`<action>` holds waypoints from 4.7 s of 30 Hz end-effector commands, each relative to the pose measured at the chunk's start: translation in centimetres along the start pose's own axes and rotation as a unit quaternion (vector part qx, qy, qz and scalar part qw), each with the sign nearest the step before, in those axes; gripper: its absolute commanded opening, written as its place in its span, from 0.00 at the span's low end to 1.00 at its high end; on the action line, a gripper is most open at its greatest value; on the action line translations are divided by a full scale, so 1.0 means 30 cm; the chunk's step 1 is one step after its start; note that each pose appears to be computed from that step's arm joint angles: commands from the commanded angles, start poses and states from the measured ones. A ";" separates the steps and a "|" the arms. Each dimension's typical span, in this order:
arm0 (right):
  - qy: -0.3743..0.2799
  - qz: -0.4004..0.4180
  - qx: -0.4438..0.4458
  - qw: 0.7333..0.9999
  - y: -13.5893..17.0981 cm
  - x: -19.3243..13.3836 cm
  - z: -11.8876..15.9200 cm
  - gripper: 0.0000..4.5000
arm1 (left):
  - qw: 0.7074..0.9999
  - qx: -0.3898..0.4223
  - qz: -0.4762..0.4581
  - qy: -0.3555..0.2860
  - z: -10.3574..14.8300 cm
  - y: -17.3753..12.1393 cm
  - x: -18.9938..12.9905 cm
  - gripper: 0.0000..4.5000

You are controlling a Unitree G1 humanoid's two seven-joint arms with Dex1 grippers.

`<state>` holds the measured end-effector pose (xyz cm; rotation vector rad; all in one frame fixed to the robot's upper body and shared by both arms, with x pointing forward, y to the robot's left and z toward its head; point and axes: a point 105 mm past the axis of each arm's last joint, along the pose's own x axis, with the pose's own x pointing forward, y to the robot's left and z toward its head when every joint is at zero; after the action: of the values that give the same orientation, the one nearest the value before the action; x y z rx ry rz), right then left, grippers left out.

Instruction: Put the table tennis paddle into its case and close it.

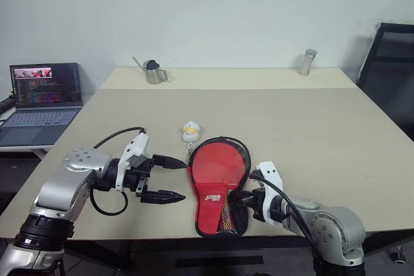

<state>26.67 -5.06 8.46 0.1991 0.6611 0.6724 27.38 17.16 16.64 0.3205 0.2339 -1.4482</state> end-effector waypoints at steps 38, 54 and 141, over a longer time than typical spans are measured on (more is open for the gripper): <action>-0.129 0.135 -0.153 0.971 0.119 -0.062 0.239 0.99 | 0.959 -0.021 0.272 -0.080 0.068 0.308 -0.058 1.00; -0.122 0.127 -0.245 0.953 0.168 0.070 0.261 0.99 | 0.899 -0.062 0.432 -0.049 0.002 0.520 -0.074 1.00; -0.047 0.023 -0.197 0.979 -0.004 0.235 0.099 1.00 | 0.918 0.145 0.342 0.142 0.029 0.598 0.265 0.02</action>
<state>33.20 0.22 9.44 -0.1336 0.3222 0.8294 45.49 12.16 13.50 0.7346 0.2076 -0.7384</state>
